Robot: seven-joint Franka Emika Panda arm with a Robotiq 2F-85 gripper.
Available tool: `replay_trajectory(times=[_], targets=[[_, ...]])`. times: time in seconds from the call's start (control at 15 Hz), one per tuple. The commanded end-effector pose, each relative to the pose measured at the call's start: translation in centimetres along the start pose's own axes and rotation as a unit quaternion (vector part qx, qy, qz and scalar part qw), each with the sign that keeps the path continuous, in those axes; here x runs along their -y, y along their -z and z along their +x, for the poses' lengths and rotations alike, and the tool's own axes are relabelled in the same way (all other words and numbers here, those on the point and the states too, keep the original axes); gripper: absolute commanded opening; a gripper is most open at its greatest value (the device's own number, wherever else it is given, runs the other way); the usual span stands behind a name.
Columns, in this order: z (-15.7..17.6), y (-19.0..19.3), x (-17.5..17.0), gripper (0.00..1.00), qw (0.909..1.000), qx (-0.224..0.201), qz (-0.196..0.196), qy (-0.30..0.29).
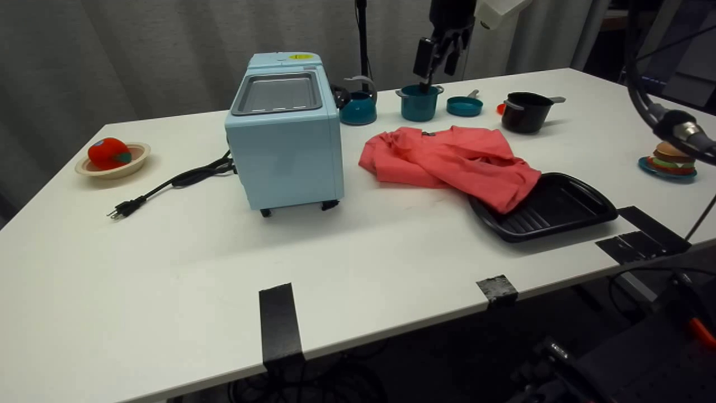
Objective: Fold the shirt
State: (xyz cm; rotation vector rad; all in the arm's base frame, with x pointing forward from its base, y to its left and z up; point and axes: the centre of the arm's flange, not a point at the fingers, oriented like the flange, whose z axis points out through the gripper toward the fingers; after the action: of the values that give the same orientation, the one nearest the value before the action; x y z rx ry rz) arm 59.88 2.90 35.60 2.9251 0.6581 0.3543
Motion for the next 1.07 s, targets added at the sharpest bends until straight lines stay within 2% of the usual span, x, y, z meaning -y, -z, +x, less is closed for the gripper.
replay_trajectory(times=[0.0,0.47,1.0], targets=[[-3.0,2.6,-0.9,1.0,0.9977,0.05,0.037,-0.027],[-9.2,1.6,-2.1,1.0,0.9857,0.127,0.087,-0.069],[-15.7,-2.8,-2.8,1.0,0.9773,0.144,0.123,-0.095]])
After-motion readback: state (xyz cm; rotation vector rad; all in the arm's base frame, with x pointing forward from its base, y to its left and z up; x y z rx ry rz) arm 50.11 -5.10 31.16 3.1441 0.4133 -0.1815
